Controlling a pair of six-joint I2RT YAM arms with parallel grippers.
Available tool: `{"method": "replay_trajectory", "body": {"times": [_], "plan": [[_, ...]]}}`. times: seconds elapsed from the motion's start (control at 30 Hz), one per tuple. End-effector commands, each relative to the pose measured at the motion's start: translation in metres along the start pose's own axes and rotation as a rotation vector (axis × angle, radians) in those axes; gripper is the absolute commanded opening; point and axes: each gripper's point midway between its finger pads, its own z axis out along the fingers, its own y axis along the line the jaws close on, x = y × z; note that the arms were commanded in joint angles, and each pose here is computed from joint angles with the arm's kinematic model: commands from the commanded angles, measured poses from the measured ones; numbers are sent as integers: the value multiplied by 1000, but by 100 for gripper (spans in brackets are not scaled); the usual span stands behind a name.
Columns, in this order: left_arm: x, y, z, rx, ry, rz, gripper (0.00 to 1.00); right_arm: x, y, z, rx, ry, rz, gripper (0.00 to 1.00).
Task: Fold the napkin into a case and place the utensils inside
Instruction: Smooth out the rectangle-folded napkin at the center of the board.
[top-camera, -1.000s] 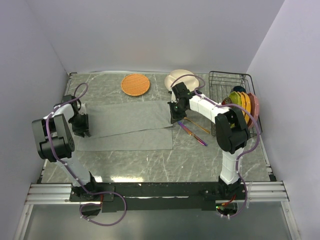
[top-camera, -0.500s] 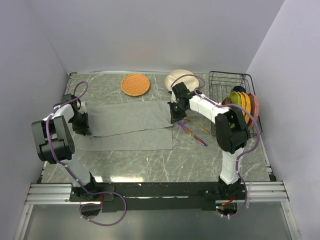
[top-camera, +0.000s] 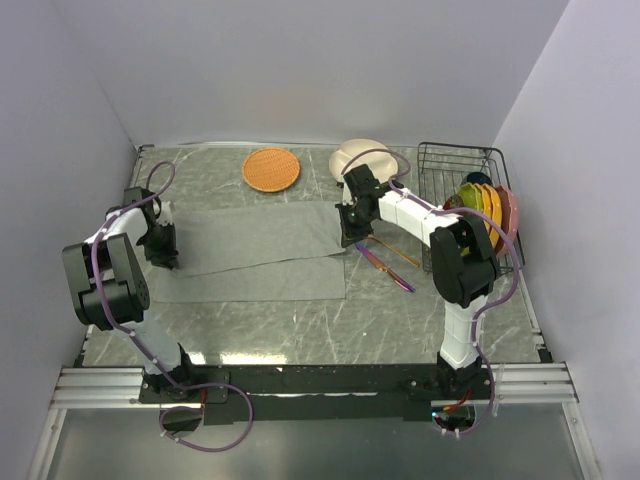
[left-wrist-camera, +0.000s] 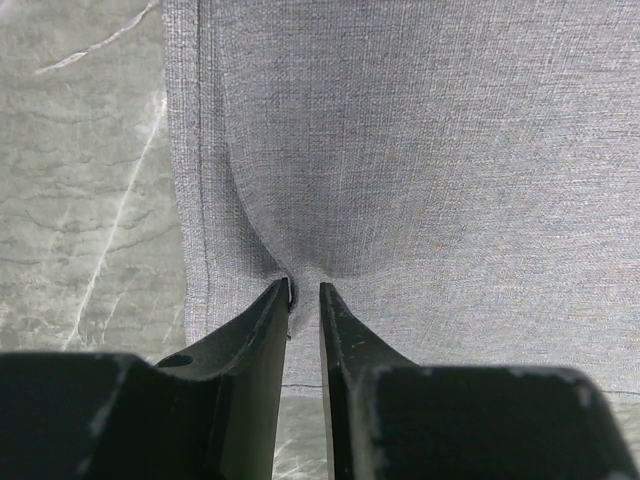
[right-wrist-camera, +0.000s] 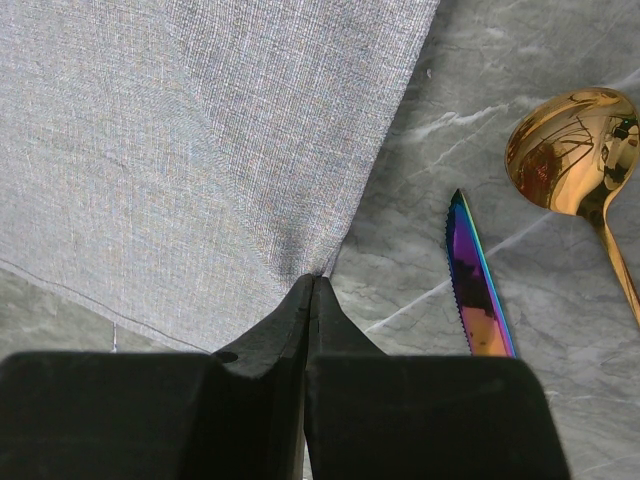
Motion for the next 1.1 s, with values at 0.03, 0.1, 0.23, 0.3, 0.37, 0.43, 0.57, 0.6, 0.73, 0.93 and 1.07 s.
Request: {"method": "replay_trajectory", "body": {"times": [0.03, 0.1, 0.23, 0.3, 0.37, 0.43, 0.57, 0.6, 0.73, 0.93, 1.07], "plan": [[2, -4, 5, 13, 13, -17, 25, -13, 7, -10, 0, -41, -5, 0], [5, -1, 6, -3, 22, -19, 26, -14, 7, -11, 3, -43, -7, 0], [8, 2, 9, -19, 32, -23, 24, -15, 9, -14, -6, -49, -10, 0], [8, 2, 9, -22, 36, -20, 22, -15, 10, -15, -14, -51, -11, 0], [9, 3, 9, -25, 40, -17, 15, -14, 10, -14, -19, -44, -11, 0], [7, 4, 6, -30, 36, -18, 1, -13, 12, -14, -21, -37, -14, 0], [-4, 5, -12, -33, 12, -8, 1, -12, 17, -21, -45, -32, -18, 0], [-6, 7, -16, -38, 7, -3, 1, -10, 17, -23, -47, -25, -24, 0], [-5, 23, -31, -66, 9, 31, 1, -7, 22, -33, -63, -18, -36, 0], [-2, 38, -42, -85, 28, 65, 1, 10, 31, -39, -92, 16, -38, 0], [7, 42, -42, -80, 55, 81, 1, 23, 32, -37, -92, 50, -46, 0]]}}
